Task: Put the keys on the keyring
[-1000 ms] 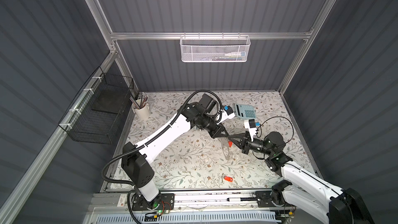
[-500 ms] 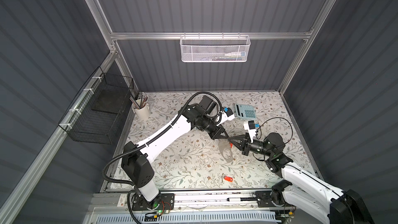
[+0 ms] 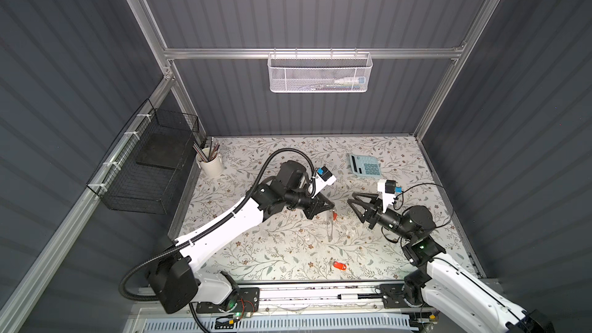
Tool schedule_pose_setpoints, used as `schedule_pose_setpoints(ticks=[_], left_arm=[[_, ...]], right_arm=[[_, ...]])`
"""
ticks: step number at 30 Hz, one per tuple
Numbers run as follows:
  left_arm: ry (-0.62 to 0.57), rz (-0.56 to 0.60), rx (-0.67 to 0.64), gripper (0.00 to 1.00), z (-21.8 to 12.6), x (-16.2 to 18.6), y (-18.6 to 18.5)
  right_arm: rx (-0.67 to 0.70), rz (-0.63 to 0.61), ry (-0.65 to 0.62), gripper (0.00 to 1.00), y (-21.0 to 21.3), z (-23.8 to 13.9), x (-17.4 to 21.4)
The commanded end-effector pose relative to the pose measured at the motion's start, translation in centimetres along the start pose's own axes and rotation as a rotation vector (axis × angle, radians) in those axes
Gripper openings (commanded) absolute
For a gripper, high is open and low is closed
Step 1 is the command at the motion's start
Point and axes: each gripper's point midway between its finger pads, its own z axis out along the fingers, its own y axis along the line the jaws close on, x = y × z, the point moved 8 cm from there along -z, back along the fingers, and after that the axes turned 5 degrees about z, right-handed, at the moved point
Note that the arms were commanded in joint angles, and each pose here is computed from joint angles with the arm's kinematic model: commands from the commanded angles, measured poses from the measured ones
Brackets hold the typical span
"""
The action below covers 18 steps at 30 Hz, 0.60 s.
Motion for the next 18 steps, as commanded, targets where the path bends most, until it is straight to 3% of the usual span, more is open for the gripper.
schedule_pose_setpoints(ticks=[1, 8, 18], left_arm=[[-0.248, 0.066, -0.034, 0.00, -1.1, -3.0, -0.7], [-0.429, 0.058, -0.059, 0.00, -1.5, -2.3, -0.6], [-0.535, 0.029, -0.037, 0.00, -0.7, -1.5, -0.5]], right_arm=[[0.023, 0.018, 0.001, 0.50, -0.6, 0.2, 0.2], [-0.036, 0.017, 0.004, 0.52, -0.1, 0.3, 0.3], [-0.093, 0.031, 0.035, 0.54, 0.1, 0.8, 0.5]])
